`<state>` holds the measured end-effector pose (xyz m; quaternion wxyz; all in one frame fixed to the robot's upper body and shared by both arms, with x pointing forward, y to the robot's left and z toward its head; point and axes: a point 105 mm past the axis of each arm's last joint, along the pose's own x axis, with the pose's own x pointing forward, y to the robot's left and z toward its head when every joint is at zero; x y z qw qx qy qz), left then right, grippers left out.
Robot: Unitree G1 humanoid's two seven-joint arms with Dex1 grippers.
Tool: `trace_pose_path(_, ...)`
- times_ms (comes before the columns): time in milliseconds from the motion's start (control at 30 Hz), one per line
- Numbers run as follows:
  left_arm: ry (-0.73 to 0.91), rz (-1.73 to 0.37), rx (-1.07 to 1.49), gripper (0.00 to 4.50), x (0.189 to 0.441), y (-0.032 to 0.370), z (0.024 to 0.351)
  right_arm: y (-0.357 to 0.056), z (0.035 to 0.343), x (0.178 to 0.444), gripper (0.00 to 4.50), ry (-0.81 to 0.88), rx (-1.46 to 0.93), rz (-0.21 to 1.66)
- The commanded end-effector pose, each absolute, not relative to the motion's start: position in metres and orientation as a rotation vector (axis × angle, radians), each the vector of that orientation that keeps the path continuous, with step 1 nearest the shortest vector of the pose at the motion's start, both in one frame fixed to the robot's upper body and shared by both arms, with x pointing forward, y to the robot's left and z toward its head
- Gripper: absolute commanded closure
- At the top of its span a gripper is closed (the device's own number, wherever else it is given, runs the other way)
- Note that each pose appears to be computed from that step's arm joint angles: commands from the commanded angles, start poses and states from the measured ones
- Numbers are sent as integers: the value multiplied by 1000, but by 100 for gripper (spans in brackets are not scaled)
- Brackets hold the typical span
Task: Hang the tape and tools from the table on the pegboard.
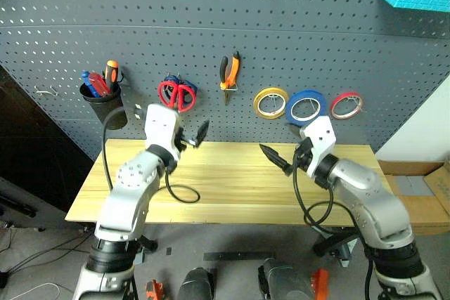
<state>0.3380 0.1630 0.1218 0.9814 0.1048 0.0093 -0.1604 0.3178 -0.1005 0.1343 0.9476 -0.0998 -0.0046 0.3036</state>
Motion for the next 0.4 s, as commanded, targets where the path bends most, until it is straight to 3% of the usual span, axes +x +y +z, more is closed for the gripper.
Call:
trace_pose_path(33,62,-236,204,5,334,186,96,-114,131,326,0,-80,-223,509)
trace_pose_path(167,132,-57,138,5,331,225,67,-138,108,336,0,-54,-186,375)
trace_pose_path(400,114,127,110,5,327,257,58,-158,70,339,0,22,-166,274)
